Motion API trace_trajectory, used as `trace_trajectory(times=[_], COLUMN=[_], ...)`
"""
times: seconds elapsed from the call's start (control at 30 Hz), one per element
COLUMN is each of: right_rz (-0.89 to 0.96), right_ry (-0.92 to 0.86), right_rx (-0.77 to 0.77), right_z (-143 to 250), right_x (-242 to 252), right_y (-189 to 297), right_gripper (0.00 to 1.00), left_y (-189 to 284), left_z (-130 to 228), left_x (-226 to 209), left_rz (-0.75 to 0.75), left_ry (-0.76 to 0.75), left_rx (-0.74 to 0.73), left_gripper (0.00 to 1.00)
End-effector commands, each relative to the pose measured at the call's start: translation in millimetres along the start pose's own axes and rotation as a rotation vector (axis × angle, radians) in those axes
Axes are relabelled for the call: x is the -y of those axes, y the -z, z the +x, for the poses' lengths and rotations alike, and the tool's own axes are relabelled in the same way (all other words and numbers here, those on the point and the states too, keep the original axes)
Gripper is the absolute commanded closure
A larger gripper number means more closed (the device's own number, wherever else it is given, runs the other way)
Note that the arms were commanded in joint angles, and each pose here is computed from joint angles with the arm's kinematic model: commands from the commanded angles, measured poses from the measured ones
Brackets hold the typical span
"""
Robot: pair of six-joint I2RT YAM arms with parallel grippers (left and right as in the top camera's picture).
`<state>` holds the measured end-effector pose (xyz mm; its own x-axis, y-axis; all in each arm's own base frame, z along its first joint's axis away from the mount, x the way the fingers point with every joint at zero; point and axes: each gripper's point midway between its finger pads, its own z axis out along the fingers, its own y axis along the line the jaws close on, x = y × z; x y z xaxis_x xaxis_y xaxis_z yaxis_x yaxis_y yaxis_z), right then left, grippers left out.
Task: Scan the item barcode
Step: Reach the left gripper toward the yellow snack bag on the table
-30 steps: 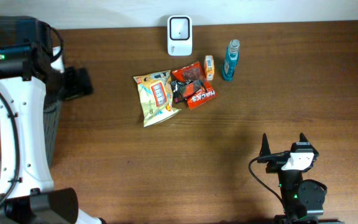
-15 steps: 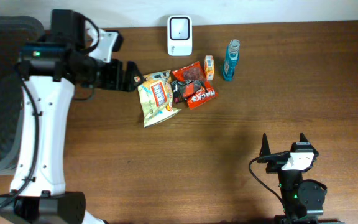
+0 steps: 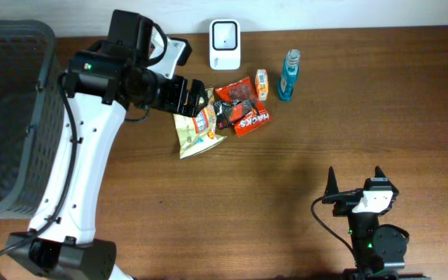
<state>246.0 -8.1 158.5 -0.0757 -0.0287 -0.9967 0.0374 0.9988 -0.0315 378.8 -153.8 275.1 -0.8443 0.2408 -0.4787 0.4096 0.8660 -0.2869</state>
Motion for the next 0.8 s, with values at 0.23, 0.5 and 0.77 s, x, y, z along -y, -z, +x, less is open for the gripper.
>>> trace_trajectory(times=[0.23, 0.5, 0.77], right_rz=[0.017, 0.017, 0.017], right_ry=[0.0, 0.0, 0.0], right_rx=[-0.009, -0.009, -0.009], right_z=[4.0, 4.0, 4.0], right_x=[3.1, 3.1, 3.1], right_y=[-0.4, -0.4, -0.4], right_gripper=[0.02, 0.02, 0.01], left_y=[-2.2, -4.7, -14.7], left_z=[2.3, 7.9, 12.2], left_x=[-13.2, -14.0, -17.3], left_rz=[-0.071, -0.071, -0.07], left_ry=[0.062, 0.071, 0.083], left_rx=[-0.015, -0.042, -0.079], left_gripper=[0.01, 0.01, 0.01])
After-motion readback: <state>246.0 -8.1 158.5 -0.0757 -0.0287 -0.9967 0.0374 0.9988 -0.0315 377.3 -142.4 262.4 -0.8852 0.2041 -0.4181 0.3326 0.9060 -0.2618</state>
